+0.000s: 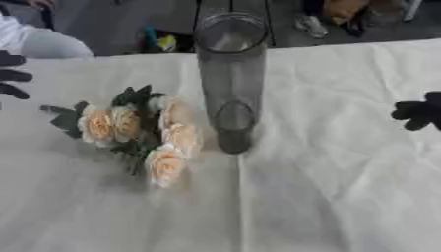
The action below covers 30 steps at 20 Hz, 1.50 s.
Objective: Arrange flowers into the vase.
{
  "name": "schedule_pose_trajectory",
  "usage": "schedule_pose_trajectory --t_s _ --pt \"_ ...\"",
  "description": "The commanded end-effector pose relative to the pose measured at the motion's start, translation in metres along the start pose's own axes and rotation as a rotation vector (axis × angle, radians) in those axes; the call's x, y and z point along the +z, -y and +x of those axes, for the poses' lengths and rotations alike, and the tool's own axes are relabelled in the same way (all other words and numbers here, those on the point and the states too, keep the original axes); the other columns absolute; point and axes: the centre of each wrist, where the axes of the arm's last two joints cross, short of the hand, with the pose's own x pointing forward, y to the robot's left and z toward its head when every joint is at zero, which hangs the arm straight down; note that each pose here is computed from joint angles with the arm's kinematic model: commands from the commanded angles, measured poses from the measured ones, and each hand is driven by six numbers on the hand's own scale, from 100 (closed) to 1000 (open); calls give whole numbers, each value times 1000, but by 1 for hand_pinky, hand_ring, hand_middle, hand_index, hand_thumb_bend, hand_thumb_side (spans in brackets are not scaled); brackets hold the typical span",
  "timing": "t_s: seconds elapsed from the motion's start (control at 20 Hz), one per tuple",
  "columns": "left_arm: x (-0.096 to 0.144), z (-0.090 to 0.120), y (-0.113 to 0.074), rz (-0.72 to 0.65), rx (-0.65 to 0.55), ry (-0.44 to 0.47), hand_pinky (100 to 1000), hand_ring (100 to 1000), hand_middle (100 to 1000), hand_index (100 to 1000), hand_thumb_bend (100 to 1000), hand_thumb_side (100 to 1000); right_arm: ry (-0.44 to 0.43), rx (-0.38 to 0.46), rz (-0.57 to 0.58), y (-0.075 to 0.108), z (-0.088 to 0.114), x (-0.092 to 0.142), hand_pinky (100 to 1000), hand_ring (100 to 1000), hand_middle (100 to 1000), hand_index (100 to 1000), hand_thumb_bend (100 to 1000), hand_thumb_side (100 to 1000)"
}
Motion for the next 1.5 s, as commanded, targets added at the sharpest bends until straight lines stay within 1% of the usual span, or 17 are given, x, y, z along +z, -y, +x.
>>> schedule_pose_trajectory --t_s 0.05,0.2,0.25,0.3,0.5,0.55,0.7,0.75,0.8,0.9,1.0,1.1,1.25,1.4,1.5 --pt "-5 3 -27 -72 -134 -28 651 784 837 977 100 865 24 14 24 4 6 -4 808 692 550 820 100 1000" --pt "-8 1 -36 -133 -197 -69 671 794 850 991 100 830 25 14 32 4 6 -5 808 692 550 820 100 1000" --pt "-9 -1 -40 -158 -229 -81 690 803 862 1000 100 781 26 14 34 3 6 -5 808 692 550 820 100 1000" --pt "-10 -4 -43 -183 -264 -91 697 806 866 1000 100 766 26 14 37 3 6 -5 808 692 550 820 100 1000" --pt "-12 -13 -49 -245 -359 -112 713 814 876 1000 100 734 29 15 43 3 6 -5 808 692 549 819 100 1000" --pt "-13 -17 -53 -271 -392 -123 741 829 894 1000 100 704 31 16 47 3 6 -5 808 692 550 820 100 1000" --pt "-16 -27 -63 -324 -472 -147 756 835 902 1000 100 677 37 18 56 2 6 -5 807 692 549 819 100 1000" --pt "-17 -31 -66 -334 -489 -153 759 836 905 1000 113 673 38 18 58 2 6 -5 807 692 549 818 100 1000" --pt "-18 -34 -69 -344 -506 -159 764 838 908 1000 141 669 39 18 61 2 6 -5 807 692 549 818 100 1000" --pt "-19 -40 -76 -362 -541 -168 776 842 913 1000 234 670 40 19 67 2 6 -5 808 692 549 818 100 1000" --pt "-20 -44 -82 -383 -569 -172 784 845 917 1000 312 706 40 19 72 2 6 -5 808 692 548 818 100 1000" --pt "-21 -48 -87 -406 -592 -174 791 844 917 1000 419 738 39 20 78 2 6 -5 808 692 548 818 100 1000" --pt "-23 -51 -94 -459 -614 -172 801 848 924 1000 525 735 37 22 85 1 5 -4 809 692 547 818 100 1000" --pt "-25 -51 -100 -523 -627 -168 814 851 927 1000 717 763 35 23 89 1 5 -3 809 692 547 818 100 1000" --pt "-28 -50 -106 -555 -639 -171 822 854 929 1000 763 764 32 23 91 1 5 -3 810 692 547 818 100 1000"
